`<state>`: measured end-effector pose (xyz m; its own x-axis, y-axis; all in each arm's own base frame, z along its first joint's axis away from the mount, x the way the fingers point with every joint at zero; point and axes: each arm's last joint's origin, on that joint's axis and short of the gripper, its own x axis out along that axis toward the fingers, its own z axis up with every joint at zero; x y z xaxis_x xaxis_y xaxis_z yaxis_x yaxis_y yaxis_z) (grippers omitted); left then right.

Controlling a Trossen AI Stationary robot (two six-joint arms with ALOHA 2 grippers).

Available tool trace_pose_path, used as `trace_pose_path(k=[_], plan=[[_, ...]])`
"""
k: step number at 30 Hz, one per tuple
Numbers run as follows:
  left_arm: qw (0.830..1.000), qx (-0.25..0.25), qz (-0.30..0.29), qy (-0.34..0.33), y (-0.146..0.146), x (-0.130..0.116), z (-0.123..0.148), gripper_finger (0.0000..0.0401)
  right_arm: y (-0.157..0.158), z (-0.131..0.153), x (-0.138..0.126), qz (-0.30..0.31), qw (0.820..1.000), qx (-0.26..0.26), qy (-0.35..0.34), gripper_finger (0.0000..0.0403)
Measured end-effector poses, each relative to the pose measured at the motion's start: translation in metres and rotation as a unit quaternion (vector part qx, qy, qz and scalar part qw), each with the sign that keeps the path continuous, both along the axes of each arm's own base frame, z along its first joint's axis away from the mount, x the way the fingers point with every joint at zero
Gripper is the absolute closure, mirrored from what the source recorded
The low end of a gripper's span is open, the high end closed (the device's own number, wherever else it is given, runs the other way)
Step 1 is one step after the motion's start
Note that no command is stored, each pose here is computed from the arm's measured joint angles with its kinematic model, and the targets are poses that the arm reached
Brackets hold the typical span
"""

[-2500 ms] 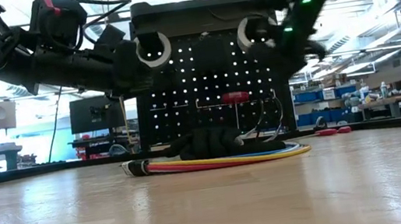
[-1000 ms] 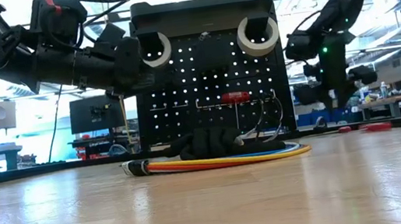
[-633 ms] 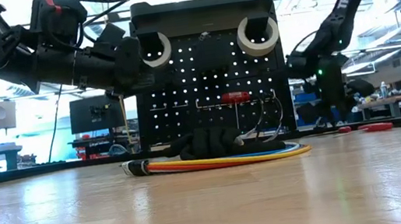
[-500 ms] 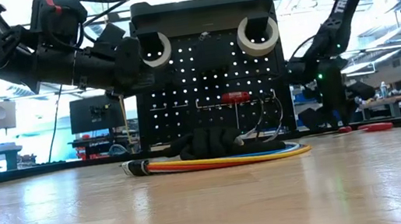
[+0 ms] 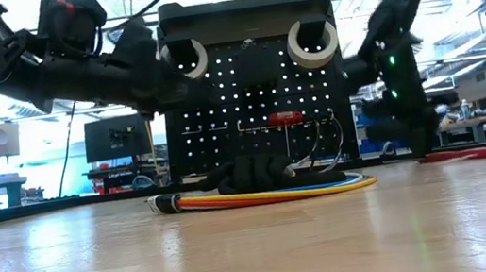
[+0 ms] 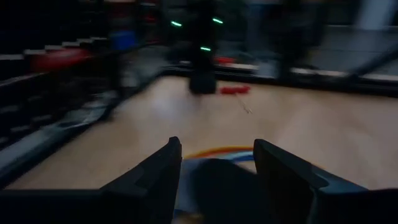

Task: Hang tools onto peg board
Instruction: Hang the red allen wrench on the peg board

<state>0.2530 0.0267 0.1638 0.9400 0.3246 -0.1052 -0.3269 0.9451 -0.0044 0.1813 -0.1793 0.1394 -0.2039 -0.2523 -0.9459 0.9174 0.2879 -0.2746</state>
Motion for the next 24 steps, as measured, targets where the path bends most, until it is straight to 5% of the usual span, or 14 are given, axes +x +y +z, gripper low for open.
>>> trace_pose_path(k=[5, 9, 15, 24], plan=[[0.999, -0.001, -0.046, 0.019, -0.007, 0.017, 0.012, 0.0194, 0.054, 0.02, 0.033, 0.152, 0.987, 0.008, -0.042, 0.03], [0.997, 0.008, -0.054, 0.052, -0.009, 0.039, 0.026, 0.0194, 0.095, 0.041, 0.044, 0.187, 0.978, -0.024, -0.085, 0.0302], [0.996, -0.035, -0.067, 0.045, -0.013, 0.065, 0.023, 0.0194, 0.137, 0.064, 0.027, 0.139, 0.972, -0.156, -0.111, 0.0298], [0.99, -0.069, -0.111, 0.046, -0.048, 0.082, 0.003, 0.0194, 0.126, -0.003, -0.008, -0.032, 0.982, -0.166, -0.079, 0.0298]])
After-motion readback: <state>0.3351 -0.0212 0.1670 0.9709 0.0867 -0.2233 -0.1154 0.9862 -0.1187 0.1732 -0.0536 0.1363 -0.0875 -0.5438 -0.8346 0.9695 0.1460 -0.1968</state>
